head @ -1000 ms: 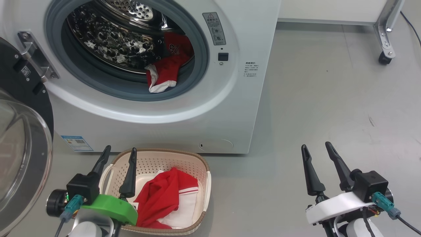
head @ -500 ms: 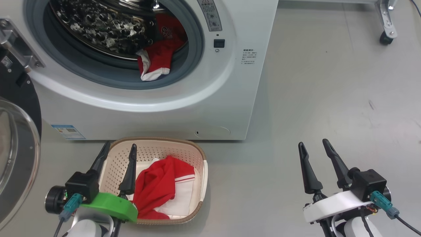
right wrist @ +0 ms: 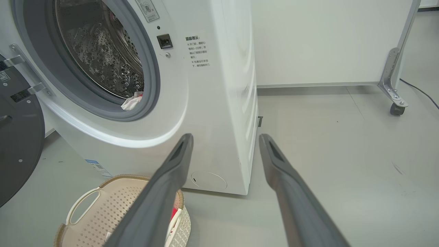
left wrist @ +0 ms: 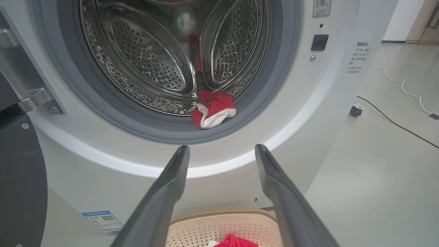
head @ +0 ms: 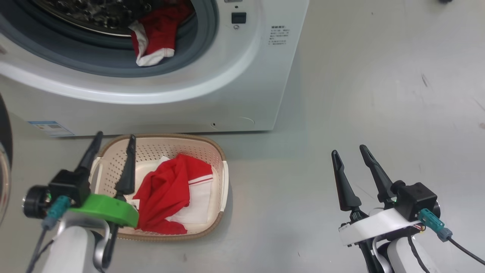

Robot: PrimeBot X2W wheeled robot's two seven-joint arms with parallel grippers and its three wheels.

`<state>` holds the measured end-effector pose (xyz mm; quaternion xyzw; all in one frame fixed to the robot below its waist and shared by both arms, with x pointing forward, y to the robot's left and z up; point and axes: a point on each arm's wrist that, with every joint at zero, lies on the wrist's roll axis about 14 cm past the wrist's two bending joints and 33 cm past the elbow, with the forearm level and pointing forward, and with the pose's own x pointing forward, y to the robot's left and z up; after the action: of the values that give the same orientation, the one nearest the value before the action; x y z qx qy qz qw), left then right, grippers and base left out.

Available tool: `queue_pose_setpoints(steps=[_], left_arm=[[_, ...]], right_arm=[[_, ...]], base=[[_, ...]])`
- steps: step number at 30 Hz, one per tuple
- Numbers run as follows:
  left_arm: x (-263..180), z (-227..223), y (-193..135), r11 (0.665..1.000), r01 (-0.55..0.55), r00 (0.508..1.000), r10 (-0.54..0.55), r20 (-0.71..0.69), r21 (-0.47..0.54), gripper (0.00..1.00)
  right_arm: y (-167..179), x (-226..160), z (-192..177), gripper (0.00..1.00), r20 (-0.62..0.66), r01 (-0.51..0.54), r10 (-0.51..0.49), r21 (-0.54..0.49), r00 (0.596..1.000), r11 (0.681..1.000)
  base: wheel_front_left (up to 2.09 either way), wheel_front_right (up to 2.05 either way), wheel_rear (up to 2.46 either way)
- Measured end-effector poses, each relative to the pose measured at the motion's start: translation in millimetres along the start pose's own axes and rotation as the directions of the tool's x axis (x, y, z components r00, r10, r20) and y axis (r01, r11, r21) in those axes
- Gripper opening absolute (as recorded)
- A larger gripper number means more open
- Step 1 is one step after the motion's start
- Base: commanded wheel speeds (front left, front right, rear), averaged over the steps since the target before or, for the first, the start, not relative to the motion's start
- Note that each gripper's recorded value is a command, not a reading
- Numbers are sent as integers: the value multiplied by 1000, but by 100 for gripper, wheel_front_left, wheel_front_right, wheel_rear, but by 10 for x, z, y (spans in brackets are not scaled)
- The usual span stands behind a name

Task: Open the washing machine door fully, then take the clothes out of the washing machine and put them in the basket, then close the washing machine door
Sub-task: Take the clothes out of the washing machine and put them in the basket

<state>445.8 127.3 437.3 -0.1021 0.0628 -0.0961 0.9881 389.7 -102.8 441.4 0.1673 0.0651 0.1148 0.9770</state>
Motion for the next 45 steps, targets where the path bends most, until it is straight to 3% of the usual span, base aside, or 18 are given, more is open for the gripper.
queue_pose_setpoints(steps=[14,23,29,45], left_arm=[[793,-70,63,999,43,996,-40,-74,31,100],[1218,-237,-17,997,45,986,-55,-160,-62,100],[1534,-161,-4,997,43,984,-53,-172,-59,100],[1950,-577,31,1000,29,920,-30,-390,-10,100]], right_arm=[[-259,74,-143,100,-42,69,-69,-5,997,998],[-406,24,-207,100,-66,116,-117,-15,991,993],[-509,-20,-242,100,-78,156,-156,-5,985,988],[-585,63,-286,100,-89,170,-168,8,982,985]], base=[[0,0,0],[0,0,0],[0,0,0],[0,0,0]])
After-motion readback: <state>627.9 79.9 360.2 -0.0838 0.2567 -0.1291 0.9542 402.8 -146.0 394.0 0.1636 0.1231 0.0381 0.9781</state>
